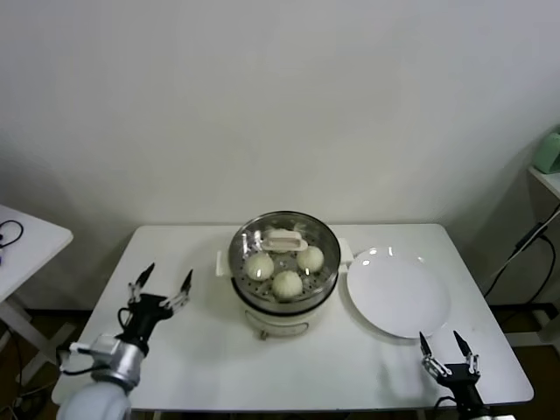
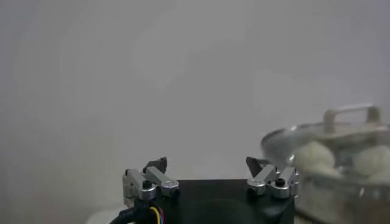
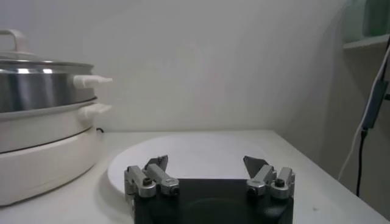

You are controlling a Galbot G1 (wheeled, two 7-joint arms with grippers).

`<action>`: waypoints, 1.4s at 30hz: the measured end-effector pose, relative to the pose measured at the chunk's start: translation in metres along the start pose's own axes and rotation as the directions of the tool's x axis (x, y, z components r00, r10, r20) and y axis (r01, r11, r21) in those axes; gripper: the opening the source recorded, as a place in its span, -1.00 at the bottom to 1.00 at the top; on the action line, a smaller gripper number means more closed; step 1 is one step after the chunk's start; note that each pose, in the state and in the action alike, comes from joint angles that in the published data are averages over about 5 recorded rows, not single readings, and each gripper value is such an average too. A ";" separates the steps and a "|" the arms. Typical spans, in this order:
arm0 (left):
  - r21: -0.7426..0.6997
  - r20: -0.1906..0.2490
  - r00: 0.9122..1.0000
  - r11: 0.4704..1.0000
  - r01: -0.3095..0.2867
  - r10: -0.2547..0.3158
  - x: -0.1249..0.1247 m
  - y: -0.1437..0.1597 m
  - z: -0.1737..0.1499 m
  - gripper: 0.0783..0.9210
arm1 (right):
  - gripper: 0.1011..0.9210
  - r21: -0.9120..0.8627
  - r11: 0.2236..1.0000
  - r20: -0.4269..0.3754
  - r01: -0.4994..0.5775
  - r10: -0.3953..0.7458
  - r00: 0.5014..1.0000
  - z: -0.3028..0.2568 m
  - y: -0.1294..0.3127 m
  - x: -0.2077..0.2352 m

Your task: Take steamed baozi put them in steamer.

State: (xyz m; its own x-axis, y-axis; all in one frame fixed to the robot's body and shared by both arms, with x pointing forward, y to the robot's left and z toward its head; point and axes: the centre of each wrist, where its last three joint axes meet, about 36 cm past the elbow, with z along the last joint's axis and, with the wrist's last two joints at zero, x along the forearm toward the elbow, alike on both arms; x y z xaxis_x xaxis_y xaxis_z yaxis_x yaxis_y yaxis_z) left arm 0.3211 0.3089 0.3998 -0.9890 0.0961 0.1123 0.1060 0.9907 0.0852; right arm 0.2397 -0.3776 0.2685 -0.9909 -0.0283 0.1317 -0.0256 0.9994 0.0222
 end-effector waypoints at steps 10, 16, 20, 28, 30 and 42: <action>0.092 -0.090 0.993 0.992 0.090 -0.082 0.028 0.023 0.062 0.77 | 0.76 -0.002 1.000 0.010 0.011 -0.011 1.000 -0.002 0.001 0.001; 0.124 -0.112 0.988 0.985 0.123 -0.109 0.039 0.023 0.079 0.77 | 0.76 -0.003 1.000 0.014 0.014 -0.014 1.000 -0.003 0.001 0.001; 0.136 -0.122 0.985 0.981 0.139 -0.123 0.043 0.023 0.088 0.77 | 0.76 -0.004 1.000 0.018 0.015 -0.015 1.000 -0.004 0.001 0.000; 0.144 -0.130 0.981 0.976 0.162 -0.144 0.050 0.022 0.099 0.77 | 0.76 -0.011 1.000 0.017 0.018 -0.018 1.000 -0.006 0.001 0.000; 0.145 -0.133 0.980 0.976 0.165 -0.146 0.051 0.022 0.102 0.77 | 0.76 -0.015 1.000 0.016 0.021 -0.021 1.000 -0.006 0.002 0.000; 0.147 -0.138 0.979 0.975 0.169 -0.149 0.053 0.016 0.107 0.77 | 0.76 -0.021 1.000 0.017 0.023 -0.022 1.000 -0.007 0.001 -0.002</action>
State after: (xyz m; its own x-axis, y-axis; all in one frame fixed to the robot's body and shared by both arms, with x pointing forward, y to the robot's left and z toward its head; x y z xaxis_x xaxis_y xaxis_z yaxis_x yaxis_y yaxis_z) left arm 0.2597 0.3405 0.3007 -0.9699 -0.0670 0.2342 -0.0793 0.9959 -0.0434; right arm 0.2430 -0.3763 0.2752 -0.9922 -0.0504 0.1141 -0.0454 0.9979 0.0461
